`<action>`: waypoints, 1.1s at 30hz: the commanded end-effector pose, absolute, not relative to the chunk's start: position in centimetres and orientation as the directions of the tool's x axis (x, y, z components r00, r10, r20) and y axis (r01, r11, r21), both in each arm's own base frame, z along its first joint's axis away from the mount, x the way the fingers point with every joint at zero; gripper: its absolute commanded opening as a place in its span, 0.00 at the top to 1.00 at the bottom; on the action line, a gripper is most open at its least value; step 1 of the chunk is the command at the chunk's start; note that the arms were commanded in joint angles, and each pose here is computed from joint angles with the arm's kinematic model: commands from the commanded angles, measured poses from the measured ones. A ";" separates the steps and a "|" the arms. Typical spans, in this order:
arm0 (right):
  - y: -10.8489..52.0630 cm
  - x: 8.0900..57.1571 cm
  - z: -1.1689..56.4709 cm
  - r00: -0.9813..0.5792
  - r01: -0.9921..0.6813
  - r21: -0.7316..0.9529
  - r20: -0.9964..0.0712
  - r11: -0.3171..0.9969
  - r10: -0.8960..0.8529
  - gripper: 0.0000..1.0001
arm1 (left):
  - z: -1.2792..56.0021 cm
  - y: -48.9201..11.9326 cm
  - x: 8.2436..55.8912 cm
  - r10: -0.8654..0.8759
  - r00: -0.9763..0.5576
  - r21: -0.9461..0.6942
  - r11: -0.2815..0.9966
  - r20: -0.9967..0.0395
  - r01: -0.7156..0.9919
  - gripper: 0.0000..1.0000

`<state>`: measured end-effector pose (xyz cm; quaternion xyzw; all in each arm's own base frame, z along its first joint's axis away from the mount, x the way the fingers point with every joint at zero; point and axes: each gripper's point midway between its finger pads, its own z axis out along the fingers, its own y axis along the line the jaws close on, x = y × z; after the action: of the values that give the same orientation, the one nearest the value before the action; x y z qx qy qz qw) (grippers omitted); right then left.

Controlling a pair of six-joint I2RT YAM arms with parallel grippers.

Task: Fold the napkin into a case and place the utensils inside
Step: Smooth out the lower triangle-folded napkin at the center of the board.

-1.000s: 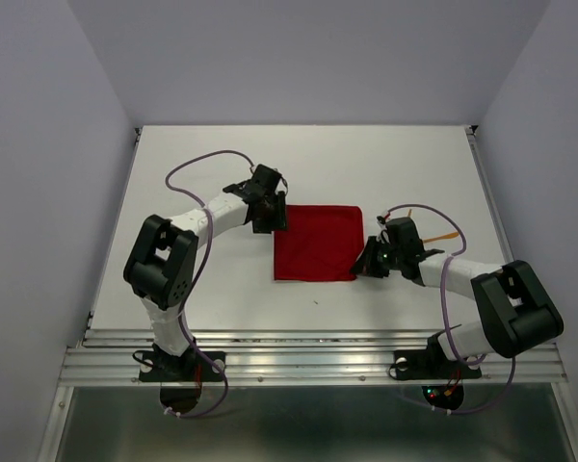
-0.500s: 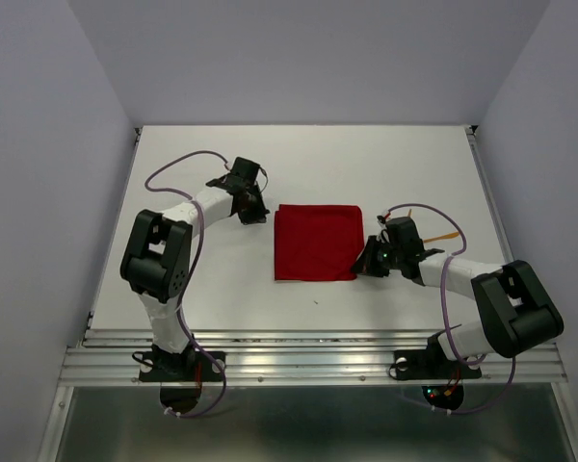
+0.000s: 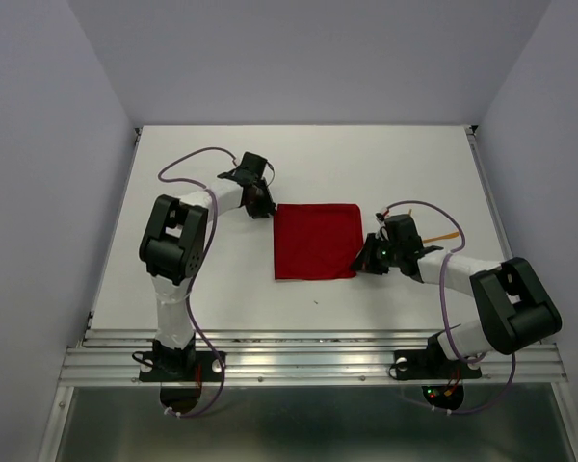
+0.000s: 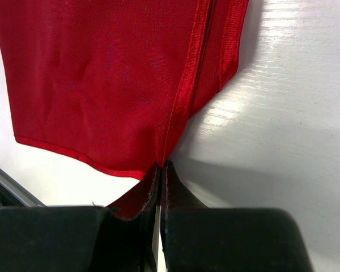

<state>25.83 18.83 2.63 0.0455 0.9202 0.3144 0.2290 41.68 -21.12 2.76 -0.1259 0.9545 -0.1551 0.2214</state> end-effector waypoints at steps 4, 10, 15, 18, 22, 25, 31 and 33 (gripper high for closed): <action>19.1 27.0 3.4 -0.876 -0.090 0.587 -0.432 0.804 0.217 0.99 | 4.1 -22.0 43.4 -0.301 -0.859 -0.386 0.913 -0.415 -0.134 0.66; 19.1 27.1 3.3 -0.877 -0.091 0.585 -0.431 0.806 0.214 0.99 | 3.4 -21.8 43.3 -0.299 -0.865 -0.370 0.918 -0.403 -0.145 0.66; 19.2 27.2 3.4 -0.876 -0.095 0.586 -0.434 0.805 0.212 0.99 | 2.9 -21.1 43.4 -0.292 -0.863 -0.322 0.933 -0.412 -0.162 0.64; 19.2 27.2 3.2 -0.877 -0.093 0.586 -0.431 0.805 0.212 0.99 | 2.9 -20.9 43.7 -0.279 -0.860 -0.293 0.943 -0.428 -0.159 0.64; 19.3 27.3 3.3 -0.876 -0.096 0.587 -0.433 0.804 0.212 0.99 | 2.3 -21.3 43.3 -0.261 -0.869 -0.273 0.950 -0.420 -0.153 0.64; 19.3 27.4 3.4 -0.875 -0.098 0.588 -0.435 0.803 0.212 0.99 | 2.1 -21.7 43.2 -0.252 -0.874 -0.272 0.951 -0.415 -0.145 0.66; 19.2 27.3 3.3 -0.876 -0.096 0.585 -0.435 0.805 0.211 0.99 | 2.0 -22.6 43.0 -0.237 -0.880 -0.277 0.952 -0.411 -0.127 0.72; 19.2 27.3 3.4 -0.875 -0.097 0.586 -0.436 0.805 0.211 0.99 | 2.0 -22.6 43.1 -0.237 -0.880 -0.277 0.952 -0.411 -0.127 0.75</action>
<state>25.87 18.81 2.22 0.0438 0.9227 0.3106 0.2241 43.57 -22.65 2.57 -0.1050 0.9556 -0.1384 0.2382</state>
